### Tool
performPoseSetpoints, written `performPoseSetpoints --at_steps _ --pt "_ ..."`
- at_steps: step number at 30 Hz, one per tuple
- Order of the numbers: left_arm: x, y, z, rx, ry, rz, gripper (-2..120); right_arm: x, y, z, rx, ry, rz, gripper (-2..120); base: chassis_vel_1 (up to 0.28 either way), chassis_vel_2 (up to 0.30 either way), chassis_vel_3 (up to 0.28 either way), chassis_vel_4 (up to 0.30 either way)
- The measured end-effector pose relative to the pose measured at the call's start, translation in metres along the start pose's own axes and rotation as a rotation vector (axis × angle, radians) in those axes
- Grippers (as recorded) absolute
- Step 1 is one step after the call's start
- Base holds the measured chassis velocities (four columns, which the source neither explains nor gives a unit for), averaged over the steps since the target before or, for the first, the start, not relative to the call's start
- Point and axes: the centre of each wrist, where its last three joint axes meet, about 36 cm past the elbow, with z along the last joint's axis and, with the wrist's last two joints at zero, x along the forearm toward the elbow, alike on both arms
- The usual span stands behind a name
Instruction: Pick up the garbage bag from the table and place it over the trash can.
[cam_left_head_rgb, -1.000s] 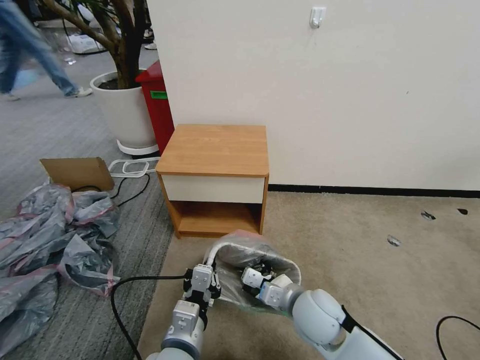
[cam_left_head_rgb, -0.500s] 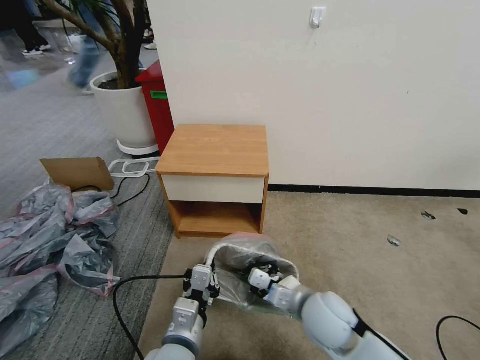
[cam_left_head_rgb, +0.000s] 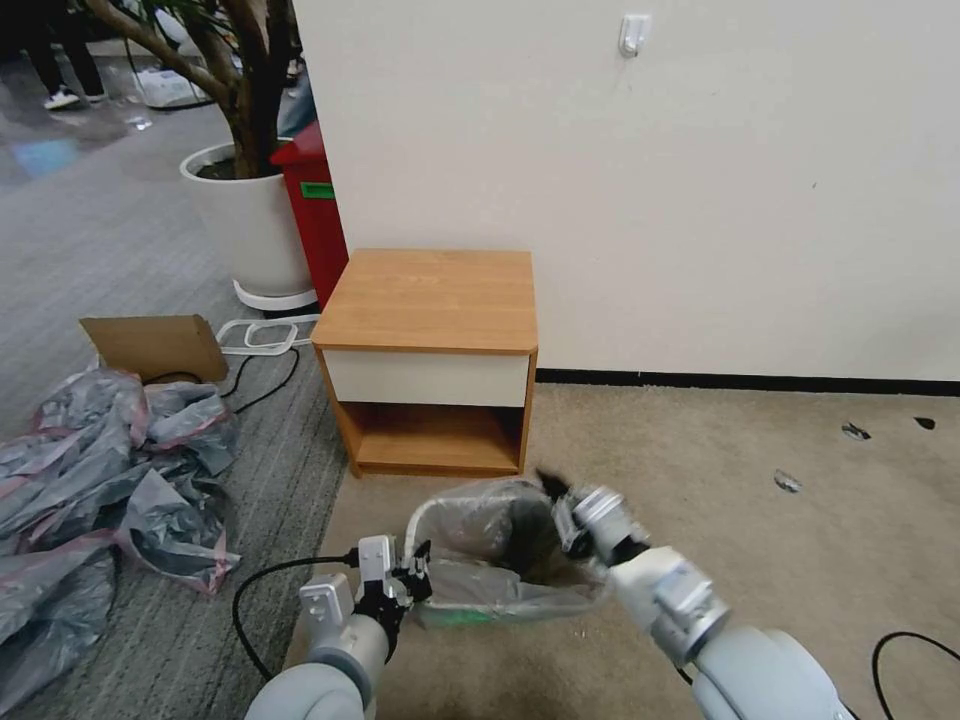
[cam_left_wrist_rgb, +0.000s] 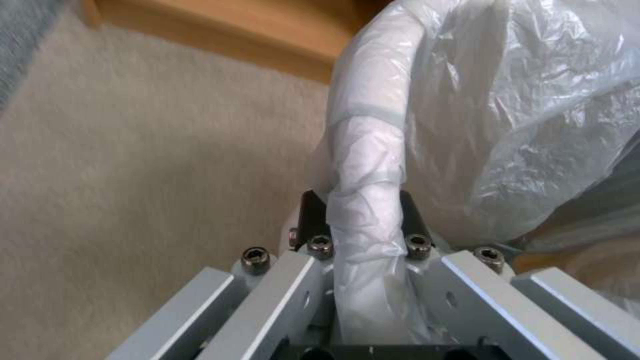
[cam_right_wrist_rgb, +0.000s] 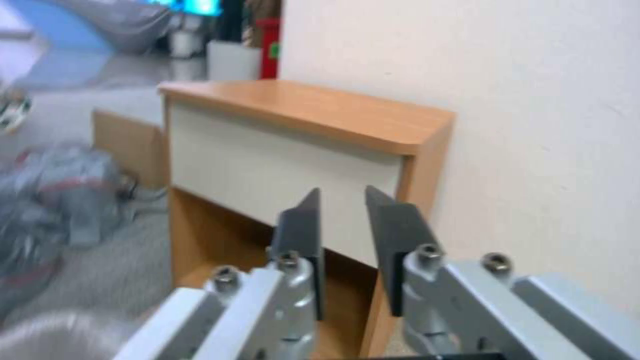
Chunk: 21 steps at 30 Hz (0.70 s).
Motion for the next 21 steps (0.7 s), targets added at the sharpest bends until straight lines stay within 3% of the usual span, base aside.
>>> performPoseSetpoints --at_steps 8,14,17,18,21 --pt "-0.004 0.001 0.008 0.017 0.030 -0.003 3 0.004 -0.004 0.030 -0.008 -0.003 0.040 50 0.000 0.000 0.000 0.000" --pt "-0.008 0.008 0.019 -0.009 0.054 -0.035 3 0.001 -0.010 0.032 -0.014 -0.021 0.061 75 0.000 0.000 0.000 0.000" --pt "-0.009 0.009 0.020 -0.018 0.056 -0.038 3 0.000 -0.012 0.034 -0.015 -0.024 0.066 82 0.000 0.000 0.000 0.000" --pt "-0.009 0.009 0.021 -0.023 0.057 -0.034 3 0.001 -0.013 0.036 -0.013 -0.026 0.067 89 0.000 0.000 0.000 0.000" --pt "-0.009 0.009 0.022 -0.025 0.060 -0.030 9 0.002 -0.015 0.038 -0.012 -0.031 0.070 96 0.000 0.000 0.000 0.000"
